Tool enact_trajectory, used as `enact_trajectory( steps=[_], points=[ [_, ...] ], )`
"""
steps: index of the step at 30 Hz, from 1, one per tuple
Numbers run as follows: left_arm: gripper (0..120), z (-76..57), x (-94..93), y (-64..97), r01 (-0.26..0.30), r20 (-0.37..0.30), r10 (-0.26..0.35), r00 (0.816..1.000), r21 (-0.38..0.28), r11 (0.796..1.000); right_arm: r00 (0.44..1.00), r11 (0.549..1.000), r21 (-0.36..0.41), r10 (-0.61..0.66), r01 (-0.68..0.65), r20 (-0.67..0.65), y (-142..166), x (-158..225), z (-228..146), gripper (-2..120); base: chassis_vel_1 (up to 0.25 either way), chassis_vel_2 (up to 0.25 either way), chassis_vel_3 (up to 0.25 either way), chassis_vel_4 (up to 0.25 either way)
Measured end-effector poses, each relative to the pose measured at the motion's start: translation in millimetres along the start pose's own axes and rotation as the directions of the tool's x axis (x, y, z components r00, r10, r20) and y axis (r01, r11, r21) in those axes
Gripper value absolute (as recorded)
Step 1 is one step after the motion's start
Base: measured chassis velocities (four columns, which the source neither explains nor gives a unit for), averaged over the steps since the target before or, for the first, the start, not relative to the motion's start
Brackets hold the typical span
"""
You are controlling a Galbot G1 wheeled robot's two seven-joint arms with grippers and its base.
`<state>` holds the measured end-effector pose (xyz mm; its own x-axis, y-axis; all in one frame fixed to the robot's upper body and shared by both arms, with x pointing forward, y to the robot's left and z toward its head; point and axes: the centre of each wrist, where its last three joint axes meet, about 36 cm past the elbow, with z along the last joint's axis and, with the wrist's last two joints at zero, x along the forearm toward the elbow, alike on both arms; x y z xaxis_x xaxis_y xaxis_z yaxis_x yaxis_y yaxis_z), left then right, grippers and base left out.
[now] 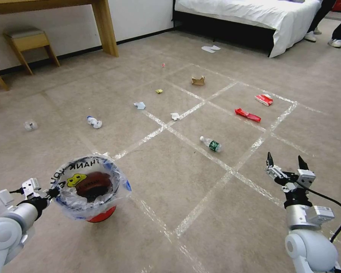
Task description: Pick up the trash bin and place the garbage on the floor into it.
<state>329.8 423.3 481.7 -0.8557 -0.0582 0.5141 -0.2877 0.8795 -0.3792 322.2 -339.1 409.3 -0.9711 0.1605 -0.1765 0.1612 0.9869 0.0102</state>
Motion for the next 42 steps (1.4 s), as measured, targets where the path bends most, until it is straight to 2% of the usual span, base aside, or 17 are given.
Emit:
enact_trajectory(
  steps=[42],
  points=[
    [5,0.3,-1.8,2.7,-0.003,0.008,0.003,1.0,-0.006,1.0,1.0,1.0,-0.005,0.006,-0.006,-0.003,1.9,-0.1,3.2,100,-0.139,0.135,0.134,-0.138]
  ],
)
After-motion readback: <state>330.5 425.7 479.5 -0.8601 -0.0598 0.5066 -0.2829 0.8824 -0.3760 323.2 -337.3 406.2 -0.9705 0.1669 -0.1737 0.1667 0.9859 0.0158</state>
